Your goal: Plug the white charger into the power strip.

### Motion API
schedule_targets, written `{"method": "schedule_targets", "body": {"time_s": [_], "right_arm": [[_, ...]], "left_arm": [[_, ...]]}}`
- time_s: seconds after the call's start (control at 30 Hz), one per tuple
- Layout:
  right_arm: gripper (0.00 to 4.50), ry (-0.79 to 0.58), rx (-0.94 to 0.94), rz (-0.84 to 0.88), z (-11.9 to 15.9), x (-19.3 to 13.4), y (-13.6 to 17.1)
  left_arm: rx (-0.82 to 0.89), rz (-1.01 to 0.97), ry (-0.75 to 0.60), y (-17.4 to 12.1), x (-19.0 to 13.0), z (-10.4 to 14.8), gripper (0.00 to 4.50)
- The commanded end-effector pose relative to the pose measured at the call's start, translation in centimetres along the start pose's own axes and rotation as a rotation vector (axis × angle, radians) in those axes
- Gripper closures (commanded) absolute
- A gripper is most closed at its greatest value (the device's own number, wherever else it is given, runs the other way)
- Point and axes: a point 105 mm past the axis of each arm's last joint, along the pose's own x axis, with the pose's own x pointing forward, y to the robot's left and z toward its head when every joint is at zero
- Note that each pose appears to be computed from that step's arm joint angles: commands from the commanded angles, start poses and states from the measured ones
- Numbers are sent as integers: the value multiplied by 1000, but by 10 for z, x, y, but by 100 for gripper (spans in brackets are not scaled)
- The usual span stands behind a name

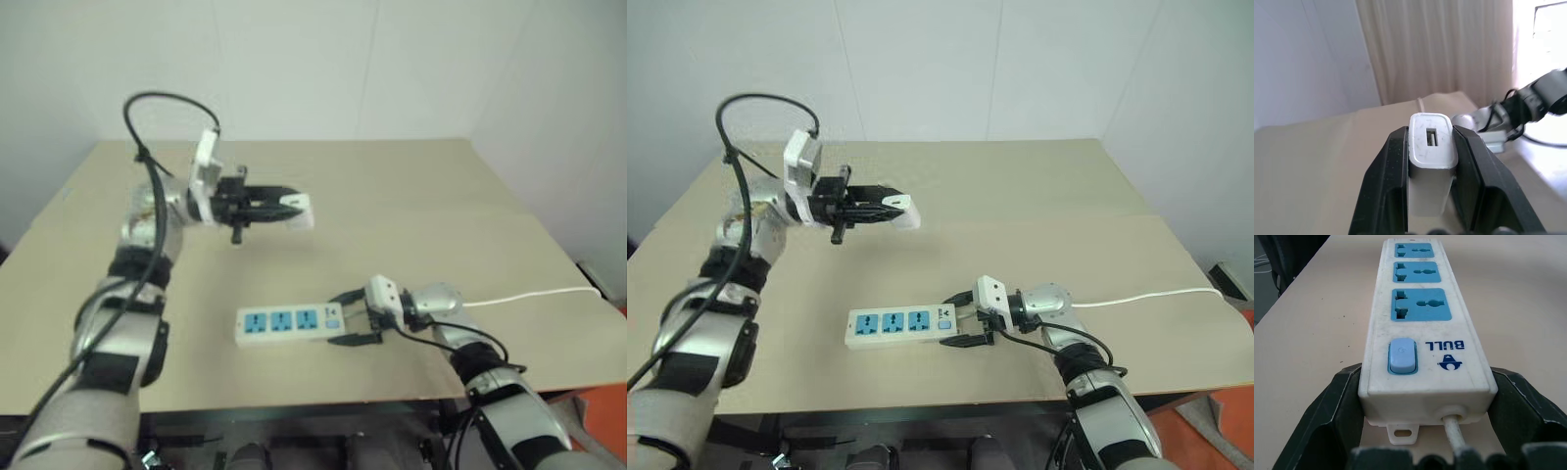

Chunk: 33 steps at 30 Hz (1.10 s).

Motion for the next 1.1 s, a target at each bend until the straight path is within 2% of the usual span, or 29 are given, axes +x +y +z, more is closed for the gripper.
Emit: {"method": "schedule_targets", "body": {"time_s": [0.03, 0.33, 0.5, 0.8, 1.1], "right_arm": [[106, 43, 7, -4, -8, 1, 2], [106, 48, 94, -12, -17, 6, 3], [106, 53, 112, -20, -19, 6, 0], [106, 77, 127, -25, -26, 7, -1], [106, 94, 134, -19, -29, 6, 0]], "left_arm": [[-40, -3, -68, -10, 11, -3, 350], [-193, -6, -58, -28, 18, -40, 350], [-245, -34, -40, -34, 14, -48, 350], [-232, -64, 130, -43, -6, -67, 350], [-257, -55, 153, -45, -12, -72, 350]]}}
